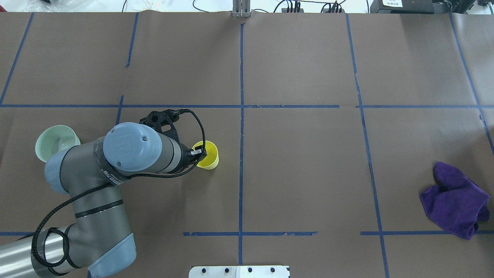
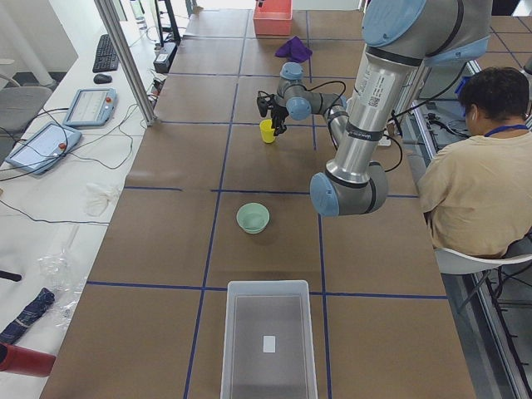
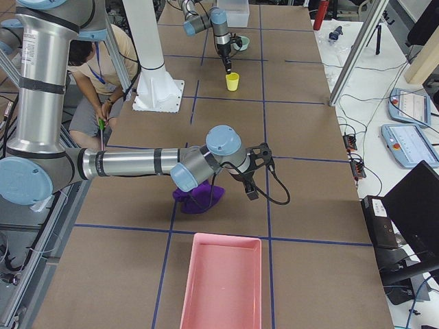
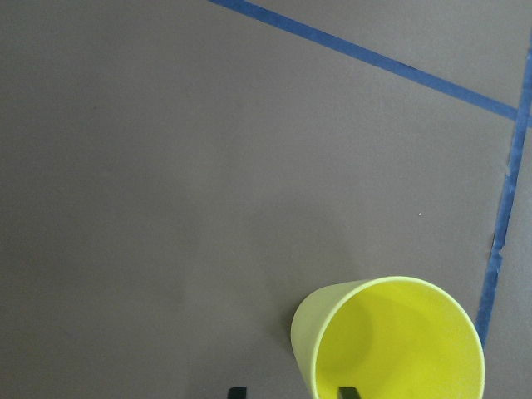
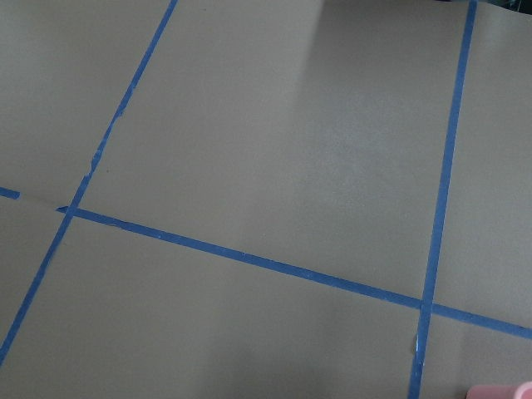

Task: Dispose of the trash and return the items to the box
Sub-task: 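Lower the left gripper and close it on the yellow cup's rim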

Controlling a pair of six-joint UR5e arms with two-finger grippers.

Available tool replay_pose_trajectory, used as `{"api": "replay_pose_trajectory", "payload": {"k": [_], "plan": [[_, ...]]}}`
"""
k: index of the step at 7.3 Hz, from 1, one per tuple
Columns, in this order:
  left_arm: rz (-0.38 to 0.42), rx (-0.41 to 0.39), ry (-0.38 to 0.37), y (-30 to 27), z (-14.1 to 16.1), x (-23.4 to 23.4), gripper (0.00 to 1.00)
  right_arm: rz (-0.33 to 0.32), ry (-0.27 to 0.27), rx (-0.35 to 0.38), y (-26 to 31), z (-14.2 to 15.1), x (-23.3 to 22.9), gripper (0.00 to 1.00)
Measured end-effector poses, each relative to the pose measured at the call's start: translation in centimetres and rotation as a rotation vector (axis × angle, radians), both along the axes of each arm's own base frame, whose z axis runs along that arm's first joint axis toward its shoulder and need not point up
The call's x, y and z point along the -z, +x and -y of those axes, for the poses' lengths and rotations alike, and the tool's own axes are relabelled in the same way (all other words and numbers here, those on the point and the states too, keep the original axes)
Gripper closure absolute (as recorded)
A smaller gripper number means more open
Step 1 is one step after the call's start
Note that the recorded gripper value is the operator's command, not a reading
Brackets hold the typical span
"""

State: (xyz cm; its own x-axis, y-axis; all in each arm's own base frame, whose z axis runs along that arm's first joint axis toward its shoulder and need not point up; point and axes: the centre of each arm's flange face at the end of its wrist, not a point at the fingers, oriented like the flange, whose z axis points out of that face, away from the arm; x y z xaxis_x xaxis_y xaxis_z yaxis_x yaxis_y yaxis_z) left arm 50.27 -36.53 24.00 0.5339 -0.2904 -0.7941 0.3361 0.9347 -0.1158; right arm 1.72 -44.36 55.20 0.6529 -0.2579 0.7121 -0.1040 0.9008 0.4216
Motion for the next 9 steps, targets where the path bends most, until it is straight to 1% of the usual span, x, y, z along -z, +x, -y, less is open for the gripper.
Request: {"api": "replay_pose_trajectory", "payload": {"k": [1, 3, 5, 6, 7, 9], "plan": [[0.0, -0.002, 0.001, 0.0, 0.0, 0.0, 0.72, 0.0, -0.001, 0.001, 0.0, 0.0, -0.1, 0.0], [0.0, -0.007, 0.006, 0.1, -0.1, 0.1, 0.68, -0.001, -0.002, 0.002, 0.0, -0.1, -0.2, 0.0], [0.0, -0.012, 0.011, 0.1, -0.1, 0.0, 0.68, -0.001, -0.002, 0.002, 0.0, -0.1, -0.2, 0.0], [0.0, -0.012, 0.011, 0.0, 0.0, 0.0, 0.65, -0.001, -0.002, 0.002, 0.0, -0.1, -0.2, 0.0], [-0.001, -0.008, 0.011, -0.2, 0.3, 0.0, 0.61, -0.001, -0.001, 0.002, 0.0, -0.1, -0.2, 0.0], [-0.002, -0.013, 0.024, -1.4, 1.7, 0.2, 0.6, -0.002, -0.002, 0.002, 0.0, -0.1, -0.3, 0.0]]}}
